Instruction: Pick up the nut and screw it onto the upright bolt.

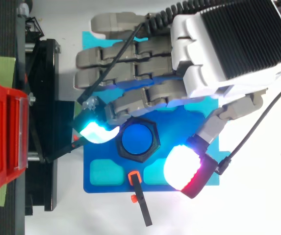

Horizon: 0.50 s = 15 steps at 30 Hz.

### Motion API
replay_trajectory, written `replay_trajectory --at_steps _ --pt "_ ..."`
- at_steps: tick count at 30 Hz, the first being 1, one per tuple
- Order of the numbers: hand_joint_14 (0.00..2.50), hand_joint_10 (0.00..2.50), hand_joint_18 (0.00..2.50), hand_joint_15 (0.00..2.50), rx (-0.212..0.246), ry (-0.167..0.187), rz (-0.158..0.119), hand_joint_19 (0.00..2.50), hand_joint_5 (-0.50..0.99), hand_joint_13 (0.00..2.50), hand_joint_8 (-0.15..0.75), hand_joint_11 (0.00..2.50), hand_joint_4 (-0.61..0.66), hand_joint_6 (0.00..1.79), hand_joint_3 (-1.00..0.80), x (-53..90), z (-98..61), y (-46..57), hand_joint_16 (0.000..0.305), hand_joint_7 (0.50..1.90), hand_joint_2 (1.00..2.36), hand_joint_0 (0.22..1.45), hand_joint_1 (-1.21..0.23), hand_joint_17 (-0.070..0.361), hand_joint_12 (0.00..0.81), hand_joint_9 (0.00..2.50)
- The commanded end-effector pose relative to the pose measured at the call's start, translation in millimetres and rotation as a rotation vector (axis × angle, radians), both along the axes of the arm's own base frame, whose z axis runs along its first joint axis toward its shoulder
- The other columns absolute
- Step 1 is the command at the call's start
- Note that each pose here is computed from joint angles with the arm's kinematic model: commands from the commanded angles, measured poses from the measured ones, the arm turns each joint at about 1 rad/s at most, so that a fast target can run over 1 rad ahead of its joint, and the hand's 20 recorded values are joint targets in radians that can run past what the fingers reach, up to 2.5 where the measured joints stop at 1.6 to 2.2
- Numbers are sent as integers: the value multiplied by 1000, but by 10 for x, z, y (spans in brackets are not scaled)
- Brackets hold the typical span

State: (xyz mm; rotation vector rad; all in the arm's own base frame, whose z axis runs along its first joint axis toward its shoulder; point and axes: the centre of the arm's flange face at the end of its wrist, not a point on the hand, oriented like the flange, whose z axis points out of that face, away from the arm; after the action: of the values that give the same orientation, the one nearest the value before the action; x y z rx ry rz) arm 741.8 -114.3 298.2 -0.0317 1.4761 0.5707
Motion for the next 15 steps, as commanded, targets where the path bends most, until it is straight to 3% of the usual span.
replay_trajectory --at_steps 1,8,12,15 --pt "0 0 0 0 -6 8 -1 0 -188 0 174 0 84 500 -500 -28 -101 10 47 546 1000 428 -257 105 337 167" --pt "0 0 0 0 -8 -10 -4 0 -188 0 177 0 87 500 -500 -33 -146 7 48 552 1000 427 -254 107 339 168" --pt "0 0 0 0 -4 14 -7 0 -187 0 182 0 88 501 -500 53 -466 -8 48 555 1000 428 -254 107 344 178" --pt "0 0 0 0 -3 -8 -5 0 -187 0 183 0 89 501 -500 124 -507 12 48 561 1000 430 -251 108 344 183"
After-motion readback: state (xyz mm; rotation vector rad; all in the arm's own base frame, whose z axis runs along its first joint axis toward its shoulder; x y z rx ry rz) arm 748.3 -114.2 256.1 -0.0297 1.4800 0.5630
